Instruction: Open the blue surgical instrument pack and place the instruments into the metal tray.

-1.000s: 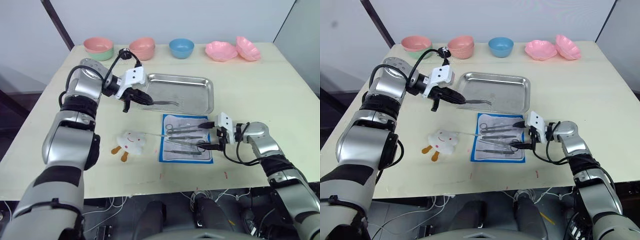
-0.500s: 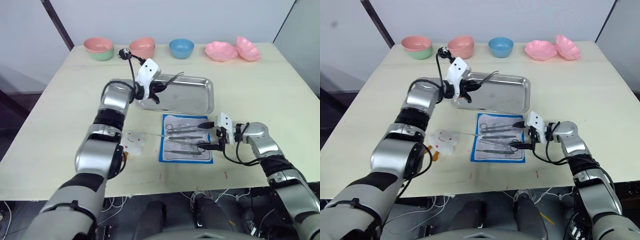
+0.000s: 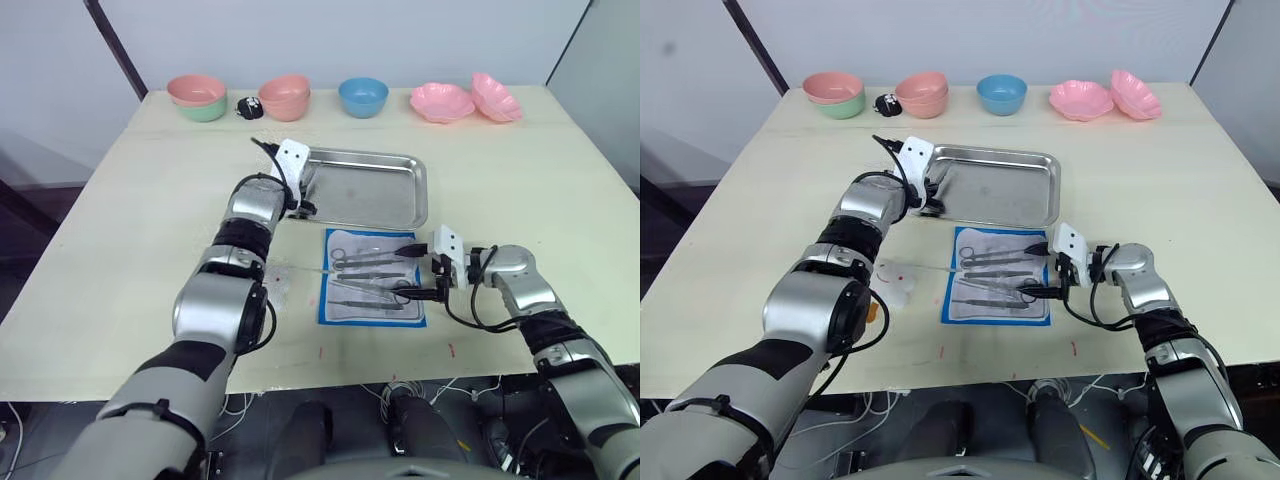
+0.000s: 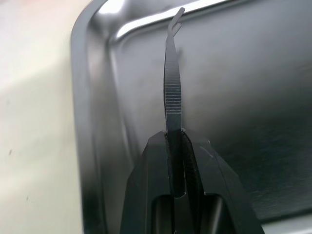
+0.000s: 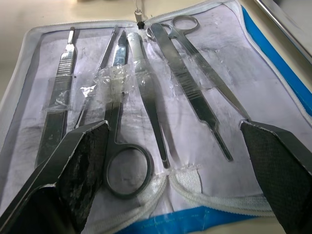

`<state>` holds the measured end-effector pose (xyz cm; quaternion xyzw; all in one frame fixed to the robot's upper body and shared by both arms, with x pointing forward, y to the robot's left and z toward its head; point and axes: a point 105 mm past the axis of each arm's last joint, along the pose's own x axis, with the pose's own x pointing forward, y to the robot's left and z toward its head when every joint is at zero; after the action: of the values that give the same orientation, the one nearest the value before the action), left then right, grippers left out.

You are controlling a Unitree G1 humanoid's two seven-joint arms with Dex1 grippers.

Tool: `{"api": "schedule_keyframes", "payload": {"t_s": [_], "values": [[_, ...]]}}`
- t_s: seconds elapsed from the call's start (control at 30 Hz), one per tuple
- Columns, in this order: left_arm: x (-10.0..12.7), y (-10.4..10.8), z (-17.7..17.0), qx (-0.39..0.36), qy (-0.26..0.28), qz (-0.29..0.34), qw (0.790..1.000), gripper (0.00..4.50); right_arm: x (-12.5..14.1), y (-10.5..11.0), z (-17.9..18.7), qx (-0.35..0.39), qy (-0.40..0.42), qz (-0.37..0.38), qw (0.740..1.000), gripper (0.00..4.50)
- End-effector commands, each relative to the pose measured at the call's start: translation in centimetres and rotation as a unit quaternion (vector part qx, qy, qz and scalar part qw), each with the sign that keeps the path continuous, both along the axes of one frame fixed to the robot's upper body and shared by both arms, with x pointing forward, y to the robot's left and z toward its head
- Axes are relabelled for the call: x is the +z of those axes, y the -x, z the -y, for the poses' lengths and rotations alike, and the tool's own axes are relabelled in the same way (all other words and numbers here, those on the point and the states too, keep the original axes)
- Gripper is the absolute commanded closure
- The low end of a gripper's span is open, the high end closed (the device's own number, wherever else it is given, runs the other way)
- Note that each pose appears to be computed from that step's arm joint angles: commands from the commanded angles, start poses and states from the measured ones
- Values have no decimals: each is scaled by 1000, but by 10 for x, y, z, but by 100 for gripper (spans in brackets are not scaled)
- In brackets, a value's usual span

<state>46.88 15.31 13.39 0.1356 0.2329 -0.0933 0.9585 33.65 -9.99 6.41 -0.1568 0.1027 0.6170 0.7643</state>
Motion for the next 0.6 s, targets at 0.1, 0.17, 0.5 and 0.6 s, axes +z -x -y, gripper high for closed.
{"api": "schedule_keyframes", "payload": {"t_s": [0.1,0.17,0.5,0.6], "values": [[14,-6,7,10,27,22,999,446,-58,22,7,-6,83,-79,993,0],[12,-6,7,15,32,21,999,446,-58,22,8,-7,83,-78,993,0],[23,-8,8,9,16,35,999,101,-58,22,9,-10,82,-74,994,0],[36,-9,10,0,12,50,999,4,-57,21,9,-11,81,-73,994,0]]}}
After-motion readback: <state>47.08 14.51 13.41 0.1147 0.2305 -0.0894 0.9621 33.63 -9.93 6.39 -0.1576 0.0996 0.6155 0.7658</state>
